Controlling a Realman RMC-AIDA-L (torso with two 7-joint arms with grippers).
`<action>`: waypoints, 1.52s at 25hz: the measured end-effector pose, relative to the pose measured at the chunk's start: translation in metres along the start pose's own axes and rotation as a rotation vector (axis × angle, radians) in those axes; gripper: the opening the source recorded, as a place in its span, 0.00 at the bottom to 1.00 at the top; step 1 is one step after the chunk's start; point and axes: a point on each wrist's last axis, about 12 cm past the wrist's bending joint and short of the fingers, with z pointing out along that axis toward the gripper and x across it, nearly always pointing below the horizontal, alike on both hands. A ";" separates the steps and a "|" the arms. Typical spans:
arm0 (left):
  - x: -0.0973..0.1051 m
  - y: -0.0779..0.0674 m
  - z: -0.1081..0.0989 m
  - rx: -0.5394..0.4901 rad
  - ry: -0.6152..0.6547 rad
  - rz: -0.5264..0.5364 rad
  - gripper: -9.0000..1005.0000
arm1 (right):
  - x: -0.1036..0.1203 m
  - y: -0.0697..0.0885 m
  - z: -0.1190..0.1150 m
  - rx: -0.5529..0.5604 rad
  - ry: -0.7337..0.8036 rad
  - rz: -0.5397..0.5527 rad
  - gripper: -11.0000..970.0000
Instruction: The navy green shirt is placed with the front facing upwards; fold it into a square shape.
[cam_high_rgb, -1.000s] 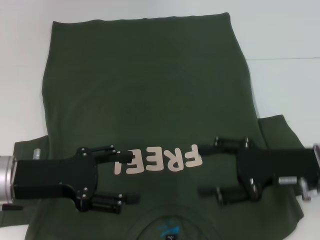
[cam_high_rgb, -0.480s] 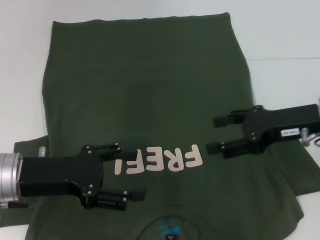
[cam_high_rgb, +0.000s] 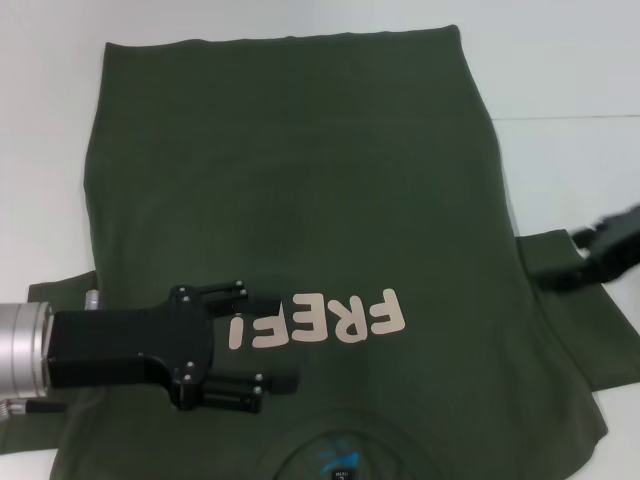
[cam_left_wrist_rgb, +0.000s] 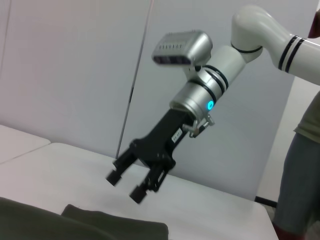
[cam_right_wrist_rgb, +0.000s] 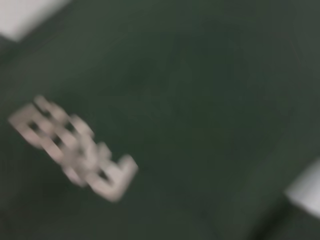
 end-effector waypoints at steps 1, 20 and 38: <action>0.000 0.000 0.001 0.000 -0.004 -0.002 0.91 | 0.001 -0.001 0.000 0.024 0.041 0.005 0.94; -0.004 0.003 0.004 -0.003 -0.010 -0.013 0.91 | 0.035 -0.006 0.002 0.129 0.348 0.118 0.94; -0.001 0.002 0.008 0.005 -0.015 -0.016 0.91 | 0.052 -0.008 0.009 0.128 0.360 0.225 0.94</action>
